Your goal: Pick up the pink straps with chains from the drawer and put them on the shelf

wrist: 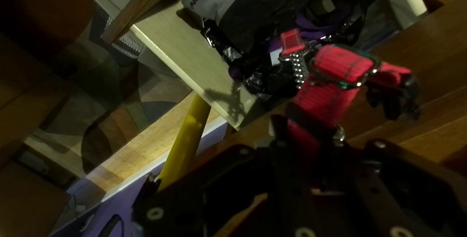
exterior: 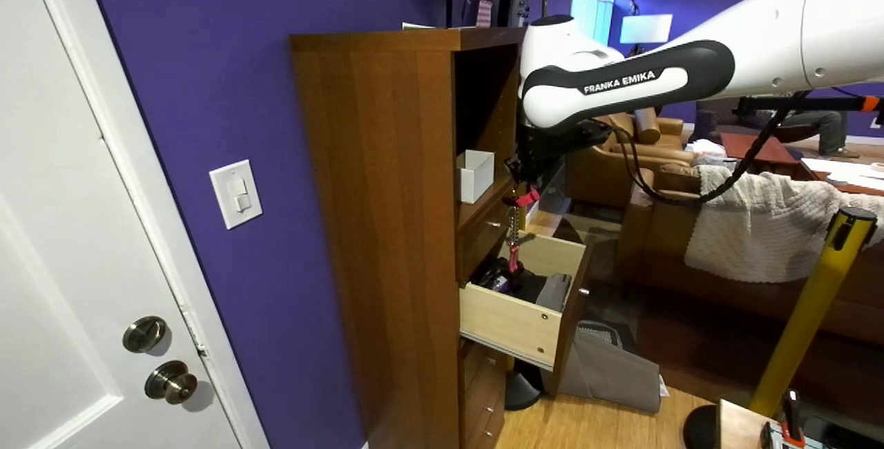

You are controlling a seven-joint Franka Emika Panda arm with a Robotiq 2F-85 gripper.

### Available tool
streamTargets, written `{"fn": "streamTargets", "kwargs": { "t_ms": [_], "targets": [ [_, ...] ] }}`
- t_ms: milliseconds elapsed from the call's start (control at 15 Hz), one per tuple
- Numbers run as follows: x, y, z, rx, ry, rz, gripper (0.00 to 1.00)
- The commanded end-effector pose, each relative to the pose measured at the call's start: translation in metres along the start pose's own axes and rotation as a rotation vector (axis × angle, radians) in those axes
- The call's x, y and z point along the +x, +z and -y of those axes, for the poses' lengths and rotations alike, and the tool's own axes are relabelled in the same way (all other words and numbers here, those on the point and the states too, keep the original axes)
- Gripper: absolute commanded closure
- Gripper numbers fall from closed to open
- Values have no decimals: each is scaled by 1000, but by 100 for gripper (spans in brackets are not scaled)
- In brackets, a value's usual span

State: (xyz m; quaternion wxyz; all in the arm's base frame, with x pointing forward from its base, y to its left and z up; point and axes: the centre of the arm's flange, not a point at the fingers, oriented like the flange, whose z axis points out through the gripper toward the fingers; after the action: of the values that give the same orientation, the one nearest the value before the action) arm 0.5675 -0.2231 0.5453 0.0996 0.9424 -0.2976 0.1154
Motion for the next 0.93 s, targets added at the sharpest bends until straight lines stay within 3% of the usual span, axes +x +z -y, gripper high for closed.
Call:
{"fn": "streamTargets", "kwargs": {
  "t_ms": [0, 133, 533, 867],
  "targets": [
    [7, -50, -16, 19, 37, -95, 99],
    [10, -81, -26, 41, 51, -143, 99],
    [14, -174, -31, 249, 128, -401, 99],
    [21, -195, -11, 408, 173, -561, 99]
  ]
}}
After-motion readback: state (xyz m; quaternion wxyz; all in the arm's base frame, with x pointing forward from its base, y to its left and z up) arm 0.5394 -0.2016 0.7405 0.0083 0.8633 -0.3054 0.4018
